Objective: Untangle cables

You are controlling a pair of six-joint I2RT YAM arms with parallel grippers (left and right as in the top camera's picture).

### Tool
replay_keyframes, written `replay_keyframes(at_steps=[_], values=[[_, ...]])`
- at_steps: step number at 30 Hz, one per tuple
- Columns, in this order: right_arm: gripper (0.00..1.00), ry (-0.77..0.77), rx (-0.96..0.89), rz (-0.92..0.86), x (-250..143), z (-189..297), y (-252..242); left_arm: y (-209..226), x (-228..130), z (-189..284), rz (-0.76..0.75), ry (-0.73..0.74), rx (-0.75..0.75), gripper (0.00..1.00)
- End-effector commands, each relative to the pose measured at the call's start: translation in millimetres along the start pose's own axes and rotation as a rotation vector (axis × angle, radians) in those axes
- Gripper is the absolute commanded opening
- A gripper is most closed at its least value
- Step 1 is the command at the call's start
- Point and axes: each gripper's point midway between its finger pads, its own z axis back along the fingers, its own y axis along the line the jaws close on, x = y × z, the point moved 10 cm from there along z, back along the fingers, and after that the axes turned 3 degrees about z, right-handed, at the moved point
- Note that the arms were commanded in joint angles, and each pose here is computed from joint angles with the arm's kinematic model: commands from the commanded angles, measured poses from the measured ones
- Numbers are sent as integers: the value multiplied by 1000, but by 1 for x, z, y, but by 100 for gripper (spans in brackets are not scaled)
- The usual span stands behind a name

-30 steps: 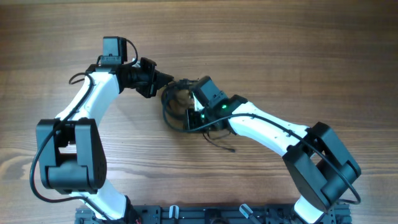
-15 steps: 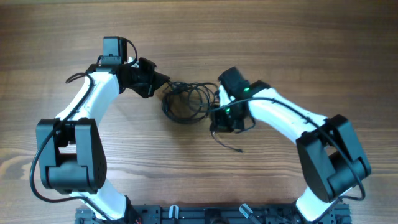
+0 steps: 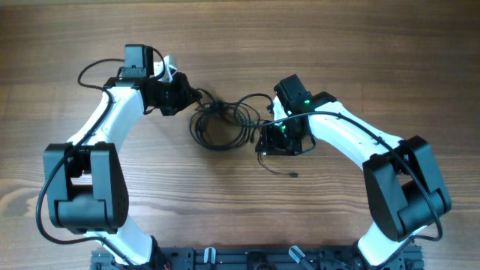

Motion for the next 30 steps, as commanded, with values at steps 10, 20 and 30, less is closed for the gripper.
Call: replay_keyframes(at_steps=[10,20,30], values=[[78,-78,-75,83,8,8,1,-2,-2,2,-98,20,-31,73],[87,-134,-122,75,16,12,-7,-17,-9,22,30,-11,-24,100],[91,-172,-101,32,29,27,-31,-40,-31,-5,100,-89,170,100]])
